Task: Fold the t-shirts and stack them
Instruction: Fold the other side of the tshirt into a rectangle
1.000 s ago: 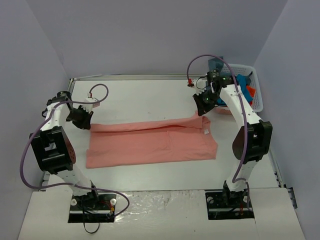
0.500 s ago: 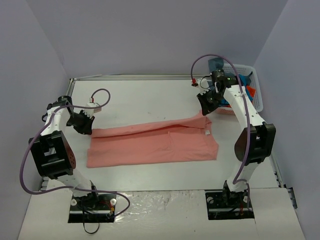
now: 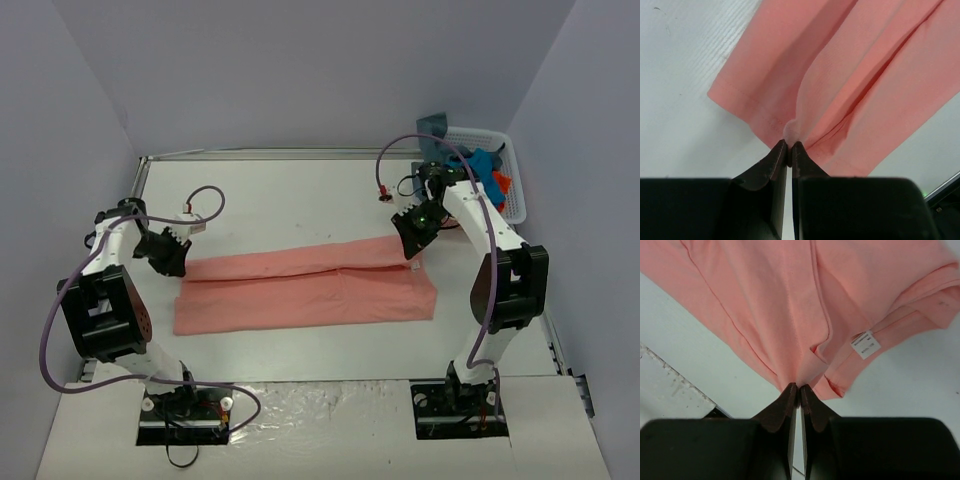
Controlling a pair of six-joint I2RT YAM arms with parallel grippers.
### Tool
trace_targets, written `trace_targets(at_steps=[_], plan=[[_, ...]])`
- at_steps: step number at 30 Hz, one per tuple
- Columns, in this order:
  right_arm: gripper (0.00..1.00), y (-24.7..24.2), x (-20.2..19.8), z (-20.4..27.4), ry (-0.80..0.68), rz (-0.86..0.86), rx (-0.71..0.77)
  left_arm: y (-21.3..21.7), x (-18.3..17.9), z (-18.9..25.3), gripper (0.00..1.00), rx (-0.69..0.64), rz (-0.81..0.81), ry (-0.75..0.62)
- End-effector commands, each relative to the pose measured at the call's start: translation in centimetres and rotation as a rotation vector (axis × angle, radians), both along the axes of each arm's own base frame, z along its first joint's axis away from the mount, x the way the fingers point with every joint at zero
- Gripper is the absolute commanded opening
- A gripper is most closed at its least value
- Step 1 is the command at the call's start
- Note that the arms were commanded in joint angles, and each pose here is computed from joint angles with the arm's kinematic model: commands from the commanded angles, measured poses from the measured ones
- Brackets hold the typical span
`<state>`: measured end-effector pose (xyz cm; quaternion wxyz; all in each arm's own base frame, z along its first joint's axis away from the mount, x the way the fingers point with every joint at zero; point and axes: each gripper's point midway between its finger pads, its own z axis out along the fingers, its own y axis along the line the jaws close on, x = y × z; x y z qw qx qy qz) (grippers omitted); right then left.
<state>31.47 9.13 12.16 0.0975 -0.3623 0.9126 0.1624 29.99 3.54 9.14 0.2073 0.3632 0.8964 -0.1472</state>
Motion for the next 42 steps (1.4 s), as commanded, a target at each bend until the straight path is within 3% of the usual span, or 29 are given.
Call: trace_targets(at_steps=[1,5,6,9,10,12,22,31,42], plan=[[0.05,0.3,-3.5,0.5,0.079,0.059,0.019,-0.4,-1.0,1.2,0.03,-0.012,-0.046,-0.02],[0.08,0.7,-5.7,-1.0,0.147,0.103,0.009,-0.9,-2.1,0.9,0.08,-0.029,-0.086,0.005],[0.1,0.6,-6.0,-1.4,0.159,0.114,-0.001,-1.0,-2.5,0.7,0.15,-0.031,-0.108,0.008],[0.26,0.8,-7.0,-2.3,0.198,0.131,-0.006,-1.5,-3.5,0.6,0.32,-0.054,-0.146,0.031],[0.34,0.8,-7.2,-2.4,0.206,0.133,-0.007,-1.5,-3.6,0.5,0.34,-0.053,-0.148,0.037],[0.37,1.0,-7.4,-2.5,0.212,0.14,-0.007,-1.5,-3.8,0.6,0.37,-0.051,-0.148,0.042],[0.39,4.1,-2.7,-1.2,0.132,0.14,0.083,-1.2,-2.2,2.2,0.4,-0.037,-0.043,-0.026],[0.41,7.7,2.1,-5.0,0.192,0.166,0.132,-1.9,-2.2,2.4,0.43,-0.112,0.079,0.004],[0.44,9.3,3.1,-8.3,0.238,0.208,0.106,-1.6,-3.2,1.8,0.45,-0.098,0.121,0.001]])
